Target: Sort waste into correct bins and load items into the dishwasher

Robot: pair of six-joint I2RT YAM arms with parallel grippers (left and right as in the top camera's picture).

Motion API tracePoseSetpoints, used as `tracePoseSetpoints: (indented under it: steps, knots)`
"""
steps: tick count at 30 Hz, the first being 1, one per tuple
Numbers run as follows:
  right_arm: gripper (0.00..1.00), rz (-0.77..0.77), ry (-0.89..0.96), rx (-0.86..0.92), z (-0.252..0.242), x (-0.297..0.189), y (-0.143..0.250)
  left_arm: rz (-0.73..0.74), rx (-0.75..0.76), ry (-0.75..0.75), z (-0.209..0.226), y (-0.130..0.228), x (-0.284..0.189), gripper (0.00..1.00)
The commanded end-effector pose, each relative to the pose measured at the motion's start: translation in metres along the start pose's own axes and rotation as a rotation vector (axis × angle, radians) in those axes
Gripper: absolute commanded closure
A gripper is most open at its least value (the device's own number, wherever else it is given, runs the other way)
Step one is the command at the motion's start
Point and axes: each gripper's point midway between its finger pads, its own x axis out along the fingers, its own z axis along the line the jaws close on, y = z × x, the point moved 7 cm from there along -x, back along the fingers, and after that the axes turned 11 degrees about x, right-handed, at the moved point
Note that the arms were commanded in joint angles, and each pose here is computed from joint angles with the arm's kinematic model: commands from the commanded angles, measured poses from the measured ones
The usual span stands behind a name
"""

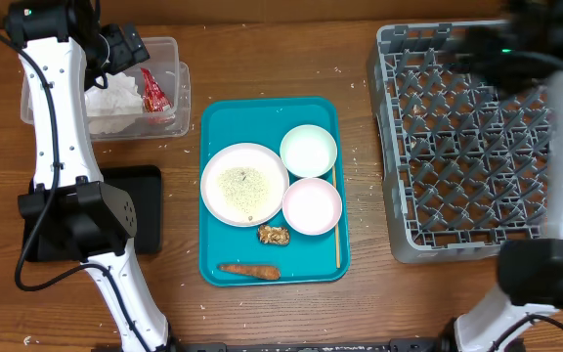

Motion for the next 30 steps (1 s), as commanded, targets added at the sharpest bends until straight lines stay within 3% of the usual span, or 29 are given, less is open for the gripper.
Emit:
tracePoseSetpoints:
  steps: [1,6,12,17,30]
  knots:
    - [0.27,0.09,-0.012,-0.142,0.043,0.044,0.027,0.012,-0.003,0.0,-0.002,0.001,0.006,0.0]
    - [0.3,0.21,0.023,-0.269,0.082,0.119,0.07,0.012,-0.003,0.0,-0.002,0.001,0.006,0.0]
    - [0.34,0.4,-0.034,-0.252,0.117,0.194,0.125,0.012,-0.003,0.0,-0.001,0.001,0.006,0.0]
    - [0.34,0.466,0.001,-0.227,0.137,0.231,0.167,0.012,-0.003,0.0,-0.002,0.001,0.006,0.0]
    - [0.4,0.273,0.256,-0.142,0.141,0.259,0.187,0.012,-0.003,0.0,-0.002,0.001,0.006,0.0]
